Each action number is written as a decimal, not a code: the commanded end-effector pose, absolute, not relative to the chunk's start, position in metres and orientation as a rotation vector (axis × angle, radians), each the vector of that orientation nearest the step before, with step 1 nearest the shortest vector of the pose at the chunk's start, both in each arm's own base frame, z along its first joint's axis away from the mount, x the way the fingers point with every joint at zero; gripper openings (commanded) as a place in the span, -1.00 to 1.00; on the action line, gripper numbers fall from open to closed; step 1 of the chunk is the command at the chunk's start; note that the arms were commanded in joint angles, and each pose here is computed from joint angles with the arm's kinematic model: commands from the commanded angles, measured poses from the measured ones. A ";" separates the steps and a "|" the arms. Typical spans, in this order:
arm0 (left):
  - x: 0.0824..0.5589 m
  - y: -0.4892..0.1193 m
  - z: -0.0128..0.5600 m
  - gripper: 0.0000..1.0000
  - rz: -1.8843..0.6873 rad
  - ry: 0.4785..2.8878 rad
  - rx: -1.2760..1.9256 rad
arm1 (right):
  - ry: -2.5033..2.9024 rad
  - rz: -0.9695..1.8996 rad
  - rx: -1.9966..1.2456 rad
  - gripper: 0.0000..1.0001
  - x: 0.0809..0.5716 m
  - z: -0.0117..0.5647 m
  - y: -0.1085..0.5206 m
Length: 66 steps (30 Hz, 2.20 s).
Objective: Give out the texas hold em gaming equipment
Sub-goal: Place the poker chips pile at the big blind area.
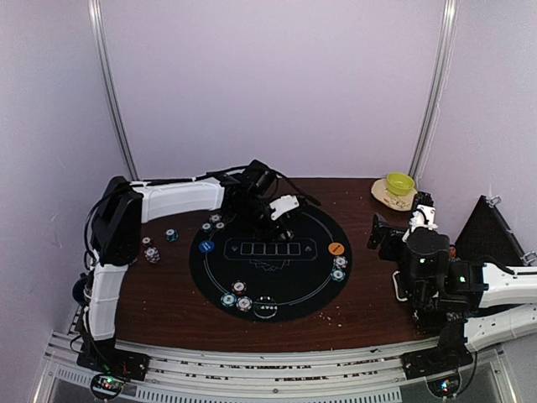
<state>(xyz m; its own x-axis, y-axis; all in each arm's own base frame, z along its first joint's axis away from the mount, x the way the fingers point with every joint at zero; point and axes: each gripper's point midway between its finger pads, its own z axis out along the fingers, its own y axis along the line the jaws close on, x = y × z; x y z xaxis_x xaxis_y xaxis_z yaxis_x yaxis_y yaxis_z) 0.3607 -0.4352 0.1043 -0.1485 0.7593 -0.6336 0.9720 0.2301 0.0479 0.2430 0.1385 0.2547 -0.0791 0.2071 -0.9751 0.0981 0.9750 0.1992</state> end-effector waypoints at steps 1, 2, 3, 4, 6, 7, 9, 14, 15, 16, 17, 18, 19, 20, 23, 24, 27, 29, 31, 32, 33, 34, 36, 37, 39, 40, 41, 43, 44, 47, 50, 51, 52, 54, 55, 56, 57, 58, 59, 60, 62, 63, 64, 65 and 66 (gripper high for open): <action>0.369 -0.474 0.101 -0.40 -0.546 1.923 1.563 | 1.634 0.074 0.262 1.00 0.240 0.255 0.130; 0.366 -0.483 0.098 -0.40 -0.559 1.915 1.574 | 1.635 0.071 0.262 1.00 0.241 0.254 0.130; 0.364 -0.491 0.095 -0.40 -0.568 1.906 1.585 | 1.637 0.069 0.258 1.00 0.241 0.254 0.131; 0.361 -0.498 0.092 -0.39 -0.571 1.897 1.595 | 1.640 0.067 0.253 1.00 0.241 0.253 0.133; 0.356 -0.513 0.089 -0.40 -0.581 1.870 1.610 | 1.643 0.057 0.249 1.00 0.242 0.252 0.134; 0.354 -0.518 0.087 -0.40 -0.582 1.862 1.619 | 1.646 0.052 0.245 1.00 0.243 0.251 0.135; 0.349 -0.528 0.084 -0.39 -0.591 1.844 1.634 | 1.648 0.047 0.242 1.00 0.244 0.250 0.136; 0.338 -0.543 0.069 -0.39 -0.611 1.839 1.663 | 1.651 0.055 0.239 1.00 0.243 0.250 0.137; 0.337 -0.545 0.066 -0.39 -0.618 1.838 1.666 | 1.651 0.060 0.240 1.00 0.243 0.251 0.137; 0.336 -0.546 0.065 -0.39 -0.624 1.836 1.668 | 1.650 0.065 0.240 1.00 0.243 0.251 0.137; 0.336 -0.548 0.064 -0.39 -0.633 1.836 1.668 | 1.649 0.071 0.241 1.00 0.243 0.252 0.137; 0.335 -0.550 0.063 -0.39 -0.637 1.836 1.667 | 1.648 0.075 0.241 1.00 0.243 0.252 0.137; 0.334 -0.551 0.061 -0.39 -0.638 1.836 1.671 | 1.648 0.079 0.242 1.00 0.242 0.253 0.137; 0.332 -0.551 0.059 -0.39 -0.642 1.838 1.677 | 1.647 0.082 0.241 1.00 0.242 0.253 0.137; 0.326 -0.553 0.052 -0.39 -0.661 1.842 1.695 | 1.648 0.086 0.241 1.00 0.242 0.253 0.137; 0.325 -0.553 0.049 -0.39 -0.662 1.844 1.701 | 1.648 0.086 0.240 1.00 0.242 0.253 0.137; 0.323 -0.557 0.042 -0.39 -0.663 1.844 1.708 | 1.648 0.089 0.240 1.00 0.242 0.253 0.137; 0.322 -0.559 0.041 -0.40 -0.679 1.843 1.707 | 1.647 0.089 0.241 1.00 0.242 0.253 0.137; 0.323 -0.561 0.039 -0.40 -0.683 1.844 1.705 | 1.648 0.090 0.240 1.00 0.242 0.253 0.138; 0.322 -0.562 0.039 -0.40 -0.688 1.843 1.704 | 1.648 0.089 0.239 1.00 0.242 0.253 0.137; 0.322 -0.563 0.037 -0.39 -0.693 1.845 1.704 | 1.648 0.089 0.239 1.00 0.242 0.253 0.137; 0.322 -0.564 0.036 -0.40 -0.700 1.845 1.707 | 1.648 0.088 0.239 1.00 0.242 0.253 0.138; 0.320 -0.564 0.032 -0.40 -0.705 1.854 1.711 | 1.647 0.092 0.241 1.00 0.242 0.254 0.138; 0.320 -0.565 0.031 -0.40 -0.707 1.854 1.715 | 1.648 0.091 0.241 1.00 0.242 0.254 0.138; 0.317 -0.566 0.030 -0.40 -0.717 1.856 1.719 | 1.647 0.094 0.241 1.00 0.242 0.254 0.138; 0.316 -0.567 0.030 -0.40 -0.723 1.853 1.722 | 1.647 0.095 0.240 1.00 0.242 0.254 0.138; 0.314 -0.568 0.031 -0.40 -0.730 1.849 1.724 | 1.648 0.095 0.240 1.00 0.242 0.254 0.138; 0.313 -0.570 0.031 -0.40 -0.725 1.843 1.729 | 1.648 0.096 0.239 1.00 0.242 0.254 0.138; 0.312 -0.570 0.031 -0.40 -0.720 1.841 1.734 | 1.647 0.097 0.240 1.00 0.242 0.255 0.137; 0.308 -0.568 0.027 -0.40 -0.717 1.846 1.754 | 1.648 0.102 0.238 1.00 0.242 0.255 0.138; 0.307 -0.563 0.021 -0.40 -0.696 1.859 1.768 | 1.649 0.105 0.235 1.00 0.242 0.255 0.138; 0.307 -0.562 0.020 -0.40 -0.688 1.861 1.771 | 1.649 0.105 0.235 1.00 0.242 0.255 0.139; 0.307 -0.561 0.020 -0.40 -0.679 1.863 1.772 | 1.649 0.106 0.235 1.00 0.242 0.255 0.139; 0.308 -0.560 0.019 -0.40 -0.661 1.863 1.772 | 1.650 0.106 0.233 1.00 0.242 0.255 0.139; 0.310 -0.559 0.019 -0.40 -0.654 1.862 1.768 | 1.650 0.106 0.233 1.00 0.242 0.255 0.139; 0.311 -0.559 0.020 -0.40 -0.648 1.862 1.765 | 1.650 0.107 0.233 1.00 0.242 0.255 0.139; 0.312 -0.559 0.020 -0.40 -0.640 1.863 1.761 | 1.650 0.106 0.233 1.00 0.242 0.255 0.139; 0.313 -0.558 0.019 -0.39 -0.633 1.865 1.759 | 1.650 0.106 0.233 1.00 0.242 0.255 0.139; 0.314 -0.558 0.019 -0.38 -0.627 1.867 1.756 | 1.651 0.107 0.231 1.00 0.242 0.255 0.139; 0.315 -0.558 0.019 -0.36 -0.616 1.867 1.754 | 1.651 0.106 0.231 1.00 0.242 0.255 0.139; 0.316 -0.558 0.019 -0.31 -0.607 1.865 1.753 | 1.653 0.105 0.227 1.00 0.242 0.254 0.140; 0.316 -0.557 0.019 -0.30 -0.602 1.865 1.754 | 1.653 0.103 0.227 1.00 0.242 0.254 0.140; 0.317 -0.557 0.019 -0.28 -0.600 1.865 1.754 | 1.654 0.102 0.227 1.00 0.242 0.254 0.140; 0.317 -0.557 0.019 -0.24 -0.594 1.863 1.755 | 1.654 0.101 0.226 1.00 0.242 0.254 0.140; 0.318 -0.556 0.019 -0.22 -0.589 1.861 1.755 | 1.654 0.103 0.225 1.00 0.242 0.254 0.141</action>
